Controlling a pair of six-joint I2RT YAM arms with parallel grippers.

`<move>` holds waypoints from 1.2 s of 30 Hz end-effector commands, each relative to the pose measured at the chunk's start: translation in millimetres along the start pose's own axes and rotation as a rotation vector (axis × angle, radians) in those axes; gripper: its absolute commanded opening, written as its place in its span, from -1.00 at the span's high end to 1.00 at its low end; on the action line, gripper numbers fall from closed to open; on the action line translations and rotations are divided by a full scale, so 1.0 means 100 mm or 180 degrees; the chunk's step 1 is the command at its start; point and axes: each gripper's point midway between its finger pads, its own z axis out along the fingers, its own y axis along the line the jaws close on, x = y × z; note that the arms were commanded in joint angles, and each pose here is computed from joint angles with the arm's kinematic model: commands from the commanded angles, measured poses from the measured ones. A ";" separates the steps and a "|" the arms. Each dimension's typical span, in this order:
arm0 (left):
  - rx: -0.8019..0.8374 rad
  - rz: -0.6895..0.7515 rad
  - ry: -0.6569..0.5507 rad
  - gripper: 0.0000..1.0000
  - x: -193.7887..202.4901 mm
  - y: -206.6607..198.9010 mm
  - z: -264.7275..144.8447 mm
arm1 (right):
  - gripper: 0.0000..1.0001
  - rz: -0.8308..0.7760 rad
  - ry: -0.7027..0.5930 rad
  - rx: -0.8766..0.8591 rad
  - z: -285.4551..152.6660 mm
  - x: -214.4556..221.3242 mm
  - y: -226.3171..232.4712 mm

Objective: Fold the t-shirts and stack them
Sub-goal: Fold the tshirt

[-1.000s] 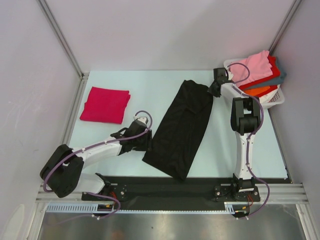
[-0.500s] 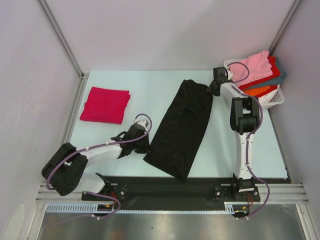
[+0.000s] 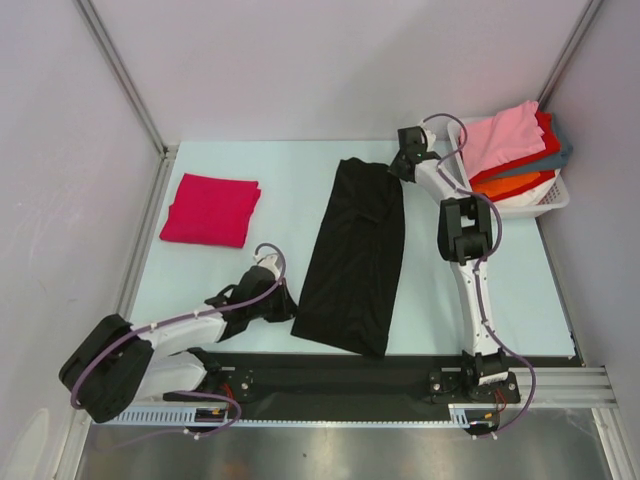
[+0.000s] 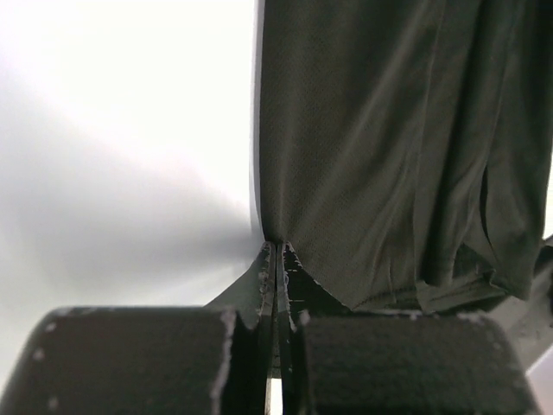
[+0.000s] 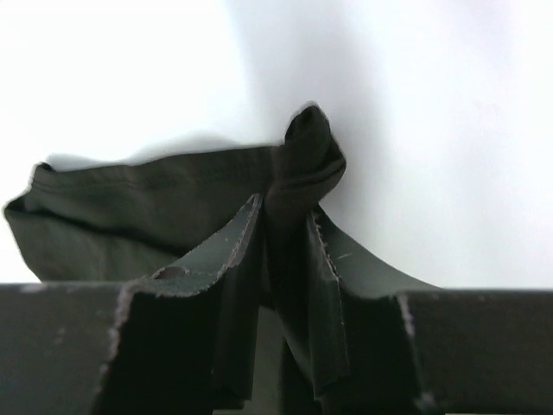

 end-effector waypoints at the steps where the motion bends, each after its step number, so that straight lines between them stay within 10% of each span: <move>1: 0.0109 -0.0168 0.0100 0.99 0.14 -0.04 -0.04 | 0.42 -0.0107 0.0121 -0.0082 0.07 0.18 0.22; 19: 0.0436 -0.0460 0.0005 0.99 0.13 -0.24 0.23 | 0.56 0.0171 -0.0310 -0.0363 0.37 -0.31 0.28; 21: 0.0426 -0.0451 -0.0018 0.99 0.11 -0.26 0.26 | 0.43 0.0206 -0.0305 -0.0453 0.42 -0.36 0.25; 22: 0.0416 -0.0452 -0.0022 0.99 0.10 -0.26 0.27 | -0.03 0.0216 -0.0332 -0.0520 0.43 -0.40 0.27; 25: 0.0435 -0.0463 -0.0058 0.99 0.06 -0.28 0.29 | -0.47 0.0163 -0.0293 -0.0679 0.39 -0.45 0.31; 36: 0.0437 -0.0432 -0.0193 0.99 -0.01 -0.29 0.25 | -0.24 -0.0018 0.0004 -0.0618 0.09 -0.31 0.10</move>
